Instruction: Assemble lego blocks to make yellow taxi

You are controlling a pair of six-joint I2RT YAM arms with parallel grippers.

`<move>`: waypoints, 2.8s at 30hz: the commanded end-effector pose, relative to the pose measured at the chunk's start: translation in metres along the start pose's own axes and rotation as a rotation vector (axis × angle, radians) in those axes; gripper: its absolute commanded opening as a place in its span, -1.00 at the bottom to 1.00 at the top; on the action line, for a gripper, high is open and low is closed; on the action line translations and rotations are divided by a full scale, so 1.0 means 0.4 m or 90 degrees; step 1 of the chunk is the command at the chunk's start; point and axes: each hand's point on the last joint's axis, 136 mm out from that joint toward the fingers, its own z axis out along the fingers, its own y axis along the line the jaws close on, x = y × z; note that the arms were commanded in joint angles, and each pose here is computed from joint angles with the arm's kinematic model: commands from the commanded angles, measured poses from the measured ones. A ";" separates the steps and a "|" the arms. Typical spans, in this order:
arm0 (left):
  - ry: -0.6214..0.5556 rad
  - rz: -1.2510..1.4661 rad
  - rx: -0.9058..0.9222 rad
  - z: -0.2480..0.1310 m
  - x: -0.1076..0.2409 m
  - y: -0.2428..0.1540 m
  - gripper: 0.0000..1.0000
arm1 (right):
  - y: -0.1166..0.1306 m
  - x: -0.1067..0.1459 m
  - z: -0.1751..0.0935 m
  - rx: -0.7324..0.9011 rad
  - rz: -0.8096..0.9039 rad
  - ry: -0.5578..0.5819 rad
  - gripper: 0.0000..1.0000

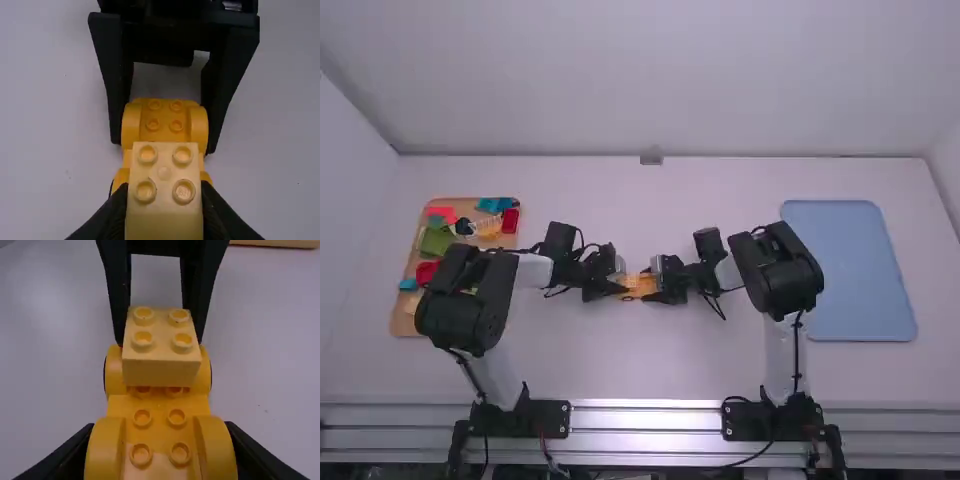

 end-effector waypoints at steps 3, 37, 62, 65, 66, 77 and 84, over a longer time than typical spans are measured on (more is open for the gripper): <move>0.009 -0.003 0.007 0.007 0.015 -0.008 -0.96 | 0.013 0.013 0.004 -0.006 0.009 0.005 0.16; 0.042 0.026 -0.028 0.012 0.027 0.021 -0.97 | 0.013 0.013 0.004 -0.006 0.010 0.006 0.17; 0.033 0.013 -0.004 -0.002 -0.002 -0.010 -0.97 | 0.012 0.016 0.004 -0.004 0.010 0.010 0.16; 0.034 0.018 -0.012 -0.004 -0.001 -0.002 -0.97 | 0.012 0.016 0.004 -0.004 0.010 0.010 0.17; 0.033 0.019 -0.014 -0.005 -0.001 0.001 -0.97 | 0.012 0.016 0.004 -0.004 0.010 0.009 0.17; 0.029 0.027 -0.009 0.002 -0.009 -0.005 -0.47 | 0.012 0.016 0.004 -0.004 0.010 0.009 0.17; 0.025 0.033 -0.018 0.000 -0.013 0.006 -0.21 | 0.013 0.017 0.004 -0.004 0.012 0.010 0.16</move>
